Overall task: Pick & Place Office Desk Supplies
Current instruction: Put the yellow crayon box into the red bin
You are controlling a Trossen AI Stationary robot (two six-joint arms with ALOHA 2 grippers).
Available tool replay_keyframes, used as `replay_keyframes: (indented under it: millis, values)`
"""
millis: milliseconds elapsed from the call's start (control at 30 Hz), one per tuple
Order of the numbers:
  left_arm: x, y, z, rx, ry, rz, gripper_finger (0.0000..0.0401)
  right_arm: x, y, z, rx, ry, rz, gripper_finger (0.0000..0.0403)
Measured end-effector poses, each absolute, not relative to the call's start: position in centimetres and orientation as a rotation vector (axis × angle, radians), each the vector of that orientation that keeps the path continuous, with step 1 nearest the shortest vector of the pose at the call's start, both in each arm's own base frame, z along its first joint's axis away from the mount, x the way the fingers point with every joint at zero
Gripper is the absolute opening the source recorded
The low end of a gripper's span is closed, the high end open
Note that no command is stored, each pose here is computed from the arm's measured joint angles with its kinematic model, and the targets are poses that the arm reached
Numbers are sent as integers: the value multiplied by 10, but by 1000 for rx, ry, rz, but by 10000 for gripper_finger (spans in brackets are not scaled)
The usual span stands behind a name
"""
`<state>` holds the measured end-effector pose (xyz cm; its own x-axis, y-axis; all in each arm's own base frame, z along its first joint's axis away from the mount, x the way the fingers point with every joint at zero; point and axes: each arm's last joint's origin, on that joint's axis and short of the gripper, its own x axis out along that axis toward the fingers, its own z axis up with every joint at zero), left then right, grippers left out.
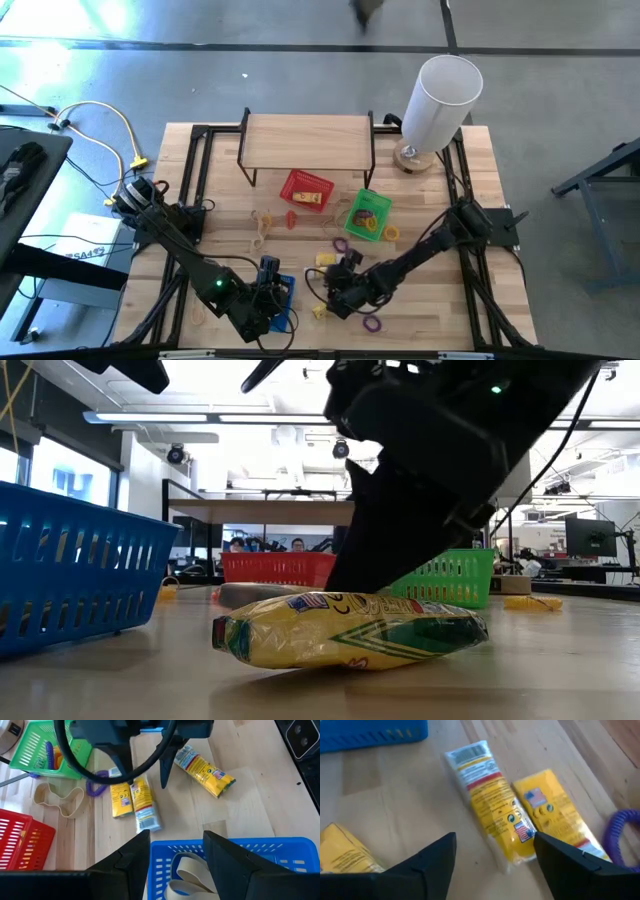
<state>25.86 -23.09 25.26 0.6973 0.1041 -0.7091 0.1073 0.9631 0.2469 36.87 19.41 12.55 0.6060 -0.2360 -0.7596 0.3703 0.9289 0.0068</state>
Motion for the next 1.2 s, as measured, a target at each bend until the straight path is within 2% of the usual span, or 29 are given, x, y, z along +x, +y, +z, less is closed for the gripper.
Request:
replay_keyframes:
  millis: [533,1200]
  values:
    - [259,-231,253,281,802,-1,174,383,179,127,-116,881,-160,243]
    - [256,-233,252,259,807,-4,174,402,171,149,-244,872,48,243]
